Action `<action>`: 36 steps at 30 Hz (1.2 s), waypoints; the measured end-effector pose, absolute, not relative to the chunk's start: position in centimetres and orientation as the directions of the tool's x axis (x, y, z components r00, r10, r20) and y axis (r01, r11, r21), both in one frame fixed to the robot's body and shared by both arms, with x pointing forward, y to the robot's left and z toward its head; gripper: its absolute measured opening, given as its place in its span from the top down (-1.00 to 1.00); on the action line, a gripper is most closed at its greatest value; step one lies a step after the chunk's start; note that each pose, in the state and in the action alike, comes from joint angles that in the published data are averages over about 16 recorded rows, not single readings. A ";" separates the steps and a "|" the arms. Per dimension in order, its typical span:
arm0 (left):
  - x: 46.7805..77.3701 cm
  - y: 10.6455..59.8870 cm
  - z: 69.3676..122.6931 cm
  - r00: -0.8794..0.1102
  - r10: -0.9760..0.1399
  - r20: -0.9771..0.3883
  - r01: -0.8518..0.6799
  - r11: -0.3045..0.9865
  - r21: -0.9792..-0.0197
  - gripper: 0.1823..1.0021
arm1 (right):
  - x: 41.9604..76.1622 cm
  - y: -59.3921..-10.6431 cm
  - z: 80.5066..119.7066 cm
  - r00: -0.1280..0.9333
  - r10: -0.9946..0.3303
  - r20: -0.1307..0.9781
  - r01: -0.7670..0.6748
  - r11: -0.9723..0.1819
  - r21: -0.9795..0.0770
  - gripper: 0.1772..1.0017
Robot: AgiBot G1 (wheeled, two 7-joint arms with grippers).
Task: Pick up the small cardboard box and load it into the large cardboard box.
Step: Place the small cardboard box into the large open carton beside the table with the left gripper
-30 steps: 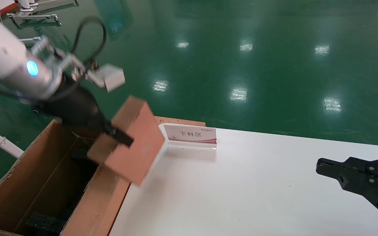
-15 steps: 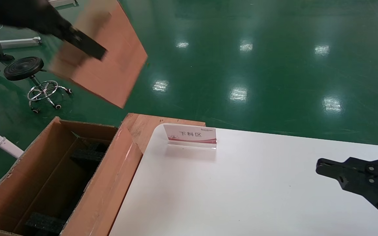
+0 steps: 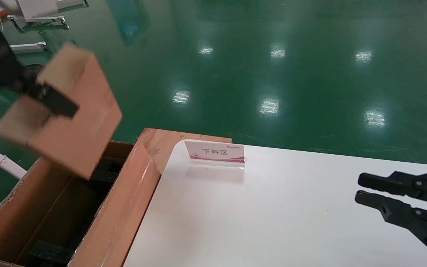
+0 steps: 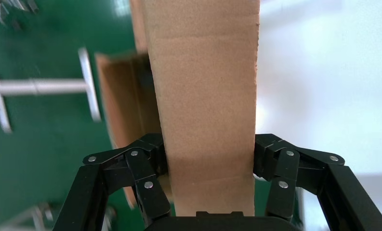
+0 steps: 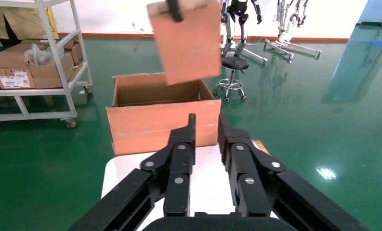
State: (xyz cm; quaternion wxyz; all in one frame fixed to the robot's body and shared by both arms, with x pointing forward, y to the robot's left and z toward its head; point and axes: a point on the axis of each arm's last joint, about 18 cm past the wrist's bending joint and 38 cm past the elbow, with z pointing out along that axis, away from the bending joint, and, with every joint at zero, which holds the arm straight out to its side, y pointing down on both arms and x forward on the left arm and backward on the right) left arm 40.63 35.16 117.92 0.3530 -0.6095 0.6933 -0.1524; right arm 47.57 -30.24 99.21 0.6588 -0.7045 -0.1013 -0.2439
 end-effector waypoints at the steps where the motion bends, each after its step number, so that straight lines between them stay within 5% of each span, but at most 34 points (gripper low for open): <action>1: 40.6 35.2 117.6 0.000 -0.955 -0.297 -0.750 0.196 -0.632 0.83 | 47.6 -30.2 99.2 0.861 -0.179 0.477 0.464 -0.112 -0.879 0.77; 16: 40.7 37.6 114.3 0.101 -0.968 -0.232 -0.829 0.047 -0.557 0.83 | 47.6 -30.2 99.2 0.861 -0.179 0.477 0.464 -0.112 -0.879 0.13; 26: 40.8 40.7 112.5 0.115 -0.978 -0.175 -0.825 0.004 -0.565 0.83 | 47.6 -30.2 99.2 0.861 -0.179 0.477 0.464 -0.112 -0.879 -0.46; 36: 40.7 44.1 109.6 0.113 -0.987 -0.116 -0.827 -0.029 -0.561 0.83 | 47.6 -30.2 99.2 0.861 -0.179 0.477 0.464 -0.112 -0.879 -0.82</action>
